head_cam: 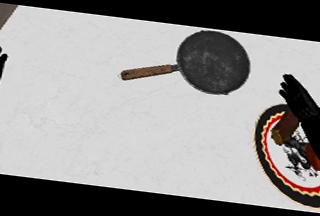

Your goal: Pick the bell pepper from the plate and place it in the pan

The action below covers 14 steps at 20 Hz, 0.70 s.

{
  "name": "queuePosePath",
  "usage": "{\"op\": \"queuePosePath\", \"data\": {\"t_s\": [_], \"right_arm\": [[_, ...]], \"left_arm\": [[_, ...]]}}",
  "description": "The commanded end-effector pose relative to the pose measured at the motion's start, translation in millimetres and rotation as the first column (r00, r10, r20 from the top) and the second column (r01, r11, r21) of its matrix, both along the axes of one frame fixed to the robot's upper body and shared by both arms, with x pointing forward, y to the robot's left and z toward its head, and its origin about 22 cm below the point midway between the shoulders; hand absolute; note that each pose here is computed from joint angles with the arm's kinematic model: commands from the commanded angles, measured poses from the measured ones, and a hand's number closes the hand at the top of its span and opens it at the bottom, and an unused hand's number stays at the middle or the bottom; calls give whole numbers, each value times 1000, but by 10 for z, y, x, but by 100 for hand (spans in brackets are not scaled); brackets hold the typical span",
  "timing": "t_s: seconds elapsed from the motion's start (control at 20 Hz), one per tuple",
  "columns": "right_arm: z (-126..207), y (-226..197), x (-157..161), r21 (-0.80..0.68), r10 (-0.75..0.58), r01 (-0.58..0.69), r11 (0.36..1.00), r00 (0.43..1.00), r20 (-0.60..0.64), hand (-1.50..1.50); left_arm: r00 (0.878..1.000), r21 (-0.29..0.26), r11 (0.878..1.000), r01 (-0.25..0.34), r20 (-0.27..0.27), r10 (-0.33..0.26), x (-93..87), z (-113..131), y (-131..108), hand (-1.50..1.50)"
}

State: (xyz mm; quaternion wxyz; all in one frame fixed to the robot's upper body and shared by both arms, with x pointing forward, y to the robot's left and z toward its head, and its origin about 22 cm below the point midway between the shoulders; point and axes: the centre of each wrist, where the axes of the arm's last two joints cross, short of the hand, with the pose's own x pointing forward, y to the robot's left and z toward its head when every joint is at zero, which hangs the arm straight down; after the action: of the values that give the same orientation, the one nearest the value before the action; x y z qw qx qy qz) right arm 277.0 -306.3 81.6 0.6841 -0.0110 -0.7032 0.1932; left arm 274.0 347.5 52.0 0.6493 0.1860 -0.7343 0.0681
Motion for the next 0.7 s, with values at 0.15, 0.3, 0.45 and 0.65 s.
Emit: {"op": "queuePosePath", "data": {"t_s": [0.15,0.3,0.45,0.65], "right_arm": [[-12,-766,33,192,-472,453,871,880,63,-150],[124,-1353,-264,-427,-518,508,748,849,101,-150],[-191,-1651,-477,19,-921,923,385,386,-55,-150],[-226,-1858,-1049,-237,-926,896,376,373,-61,-150]], "left_arm": [[971,136,978,159,-203,-130,-288,-388,-179,0],[950,133,971,197,-270,-156,-283,-428,-197,0],[927,120,970,209,-341,-158,-426,-572,-227,0],[916,124,961,249,-351,-192,-549,-485,-447,0]]}}
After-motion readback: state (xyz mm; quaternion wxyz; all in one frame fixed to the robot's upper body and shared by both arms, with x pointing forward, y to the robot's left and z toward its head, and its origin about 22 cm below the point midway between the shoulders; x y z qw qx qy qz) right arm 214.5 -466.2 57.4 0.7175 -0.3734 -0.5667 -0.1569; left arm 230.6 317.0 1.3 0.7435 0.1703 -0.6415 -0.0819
